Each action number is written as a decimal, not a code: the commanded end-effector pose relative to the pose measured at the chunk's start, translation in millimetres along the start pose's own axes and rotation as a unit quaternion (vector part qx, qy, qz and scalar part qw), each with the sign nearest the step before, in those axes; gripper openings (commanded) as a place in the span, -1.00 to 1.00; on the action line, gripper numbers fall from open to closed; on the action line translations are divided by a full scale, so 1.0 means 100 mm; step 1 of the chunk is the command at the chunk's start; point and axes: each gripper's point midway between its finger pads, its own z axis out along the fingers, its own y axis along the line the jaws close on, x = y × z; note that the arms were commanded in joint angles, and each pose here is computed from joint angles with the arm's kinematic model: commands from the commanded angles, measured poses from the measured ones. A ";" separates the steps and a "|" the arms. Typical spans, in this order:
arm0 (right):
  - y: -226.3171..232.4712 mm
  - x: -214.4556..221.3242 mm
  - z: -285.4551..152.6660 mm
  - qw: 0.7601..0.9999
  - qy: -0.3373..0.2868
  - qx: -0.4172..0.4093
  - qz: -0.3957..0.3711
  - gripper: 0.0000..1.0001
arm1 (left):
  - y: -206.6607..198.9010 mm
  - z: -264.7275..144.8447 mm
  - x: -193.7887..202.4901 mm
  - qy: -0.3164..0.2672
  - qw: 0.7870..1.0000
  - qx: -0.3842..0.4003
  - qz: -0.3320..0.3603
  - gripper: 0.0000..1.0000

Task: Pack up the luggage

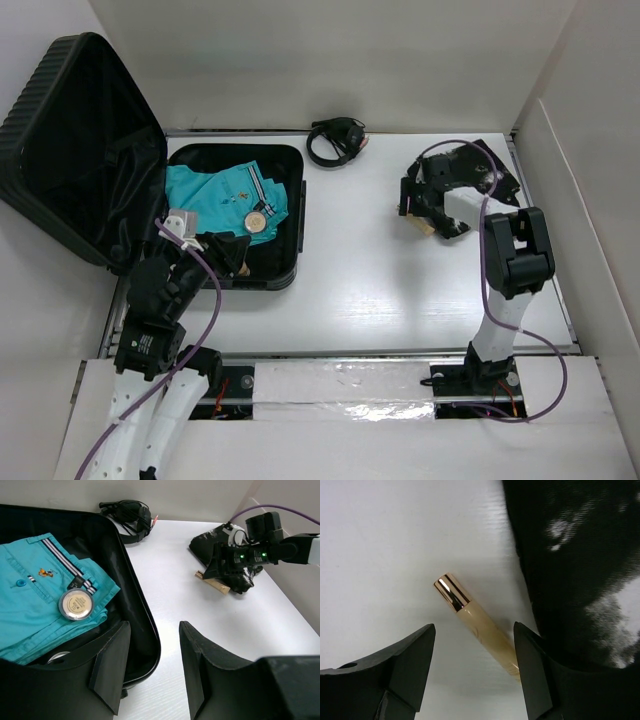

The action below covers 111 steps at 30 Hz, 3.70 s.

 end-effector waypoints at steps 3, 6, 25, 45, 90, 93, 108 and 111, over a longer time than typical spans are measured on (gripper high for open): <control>0.20 0.04 0.00 0.998 0.035 -0.036 -0.033 0.33 | -0.15 -0.09 -0.30 -0.046 0.999 0.021 0.014 -0.18; 0.23 0.12 -0.02 0.998 0.045 -0.026 -0.042 0.06 | -0.14 -0.10 -0.32 -0.050 0.998 0.017 0.015 -0.18; 1.98 -0.34 -1.07 0.955 -0.059 -0.274 -0.100 -0.59 | -0.18 -0.11 -0.32 -0.051 0.998 0.024 0.015 -0.18; 2.69 -1.51 -0.90 0.931 -0.198 -0.308 -0.002 -0.72 | -0.17 -0.11 -0.32 -0.051 0.998 0.022 0.015 -0.18; 1.18 -1.19 1.02 0.996 -0.062 0.011 0.064 0.16 | -0.14 -0.29 -0.44 -0.087 0.996 0.000 0.016 -0.18; 0.97 -1.05 1.03 0.997 -0.047 0.046 0.042 0.17 | -0.15 -0.27 -0.43 -0.082 0.996 0.004 0.016 -0.17; 0.67 -0.89 0.91 0.998 -0.026 0.054 -0.010 0.23 | -0.13 -0.22 -0.40 -0.075 0.997 0.001 0.015 -0.17; 0.75 -0.85 1.06 0.999 -0.012 0.039 -0.009 0.22 | -0.12 -0.22 -0.40 -0.075 0.997 -0.002 0.014 -0.17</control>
